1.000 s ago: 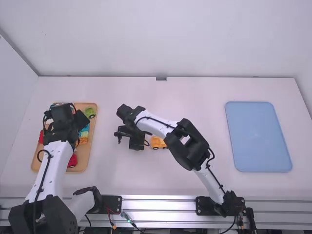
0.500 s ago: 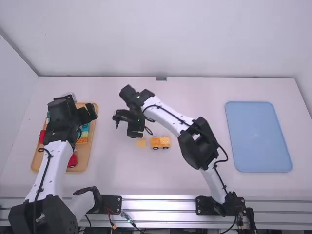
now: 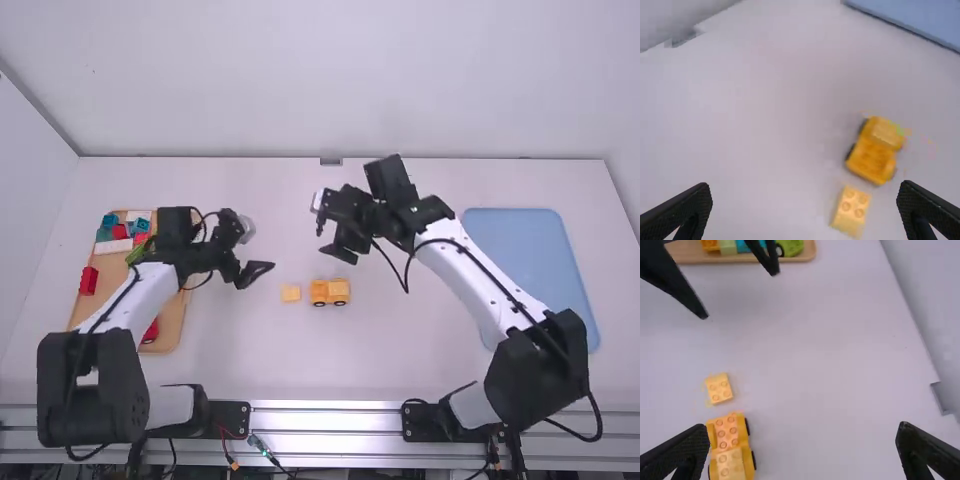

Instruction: Assemble lego blocks to make yellow taxi

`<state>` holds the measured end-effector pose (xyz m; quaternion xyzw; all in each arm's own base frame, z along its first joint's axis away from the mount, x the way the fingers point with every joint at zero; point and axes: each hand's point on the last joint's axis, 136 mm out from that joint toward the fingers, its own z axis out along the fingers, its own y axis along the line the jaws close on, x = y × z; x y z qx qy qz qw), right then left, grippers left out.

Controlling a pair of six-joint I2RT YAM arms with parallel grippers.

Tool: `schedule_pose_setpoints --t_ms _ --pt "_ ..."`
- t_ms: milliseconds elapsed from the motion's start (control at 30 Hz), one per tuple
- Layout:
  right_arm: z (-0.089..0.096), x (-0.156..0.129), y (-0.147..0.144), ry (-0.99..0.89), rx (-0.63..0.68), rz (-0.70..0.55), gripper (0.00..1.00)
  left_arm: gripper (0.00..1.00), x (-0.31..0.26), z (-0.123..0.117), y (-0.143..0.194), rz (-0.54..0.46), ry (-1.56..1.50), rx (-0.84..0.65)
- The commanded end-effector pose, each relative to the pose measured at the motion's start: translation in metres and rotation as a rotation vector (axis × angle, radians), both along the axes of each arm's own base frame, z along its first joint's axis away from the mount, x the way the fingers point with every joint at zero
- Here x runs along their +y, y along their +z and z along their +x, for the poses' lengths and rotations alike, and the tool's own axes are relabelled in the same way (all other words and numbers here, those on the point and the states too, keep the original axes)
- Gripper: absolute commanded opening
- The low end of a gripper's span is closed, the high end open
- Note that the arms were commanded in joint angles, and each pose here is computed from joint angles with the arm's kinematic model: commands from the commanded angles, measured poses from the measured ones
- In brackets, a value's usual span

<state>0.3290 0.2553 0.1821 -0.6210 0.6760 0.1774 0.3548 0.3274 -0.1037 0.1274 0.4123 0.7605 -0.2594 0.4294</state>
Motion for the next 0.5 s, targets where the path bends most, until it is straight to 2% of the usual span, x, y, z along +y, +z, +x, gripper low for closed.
schedule_pose_setpoints --t_ms 0,200,367,467 --pt "-0.020 -0.014 -0.024 0.047 0.038 0.042 0.99 0.99 -0.033 -0.022 -0.010 0.006 -0.280 -0.172" --pt "-0.028 -0.042 -0.080 -0.018 0.051 0.037 0.99 1.00 -0.054 -0.037 -0.050 -0.001 -0.409 -0.127" --pt "-0.042 -0.041 -0.100 0.025 0.035 0.077 0.99 0.96 -0.057 -0.046 -0.077 -0.035 -0.489 -0.136" --pt "-0.052 -0.041 -0.102 0.069 0.036 0.153 0.99 0.89 -0.058 -0.050 -0.097 -0.040 -0.520 -0.130"
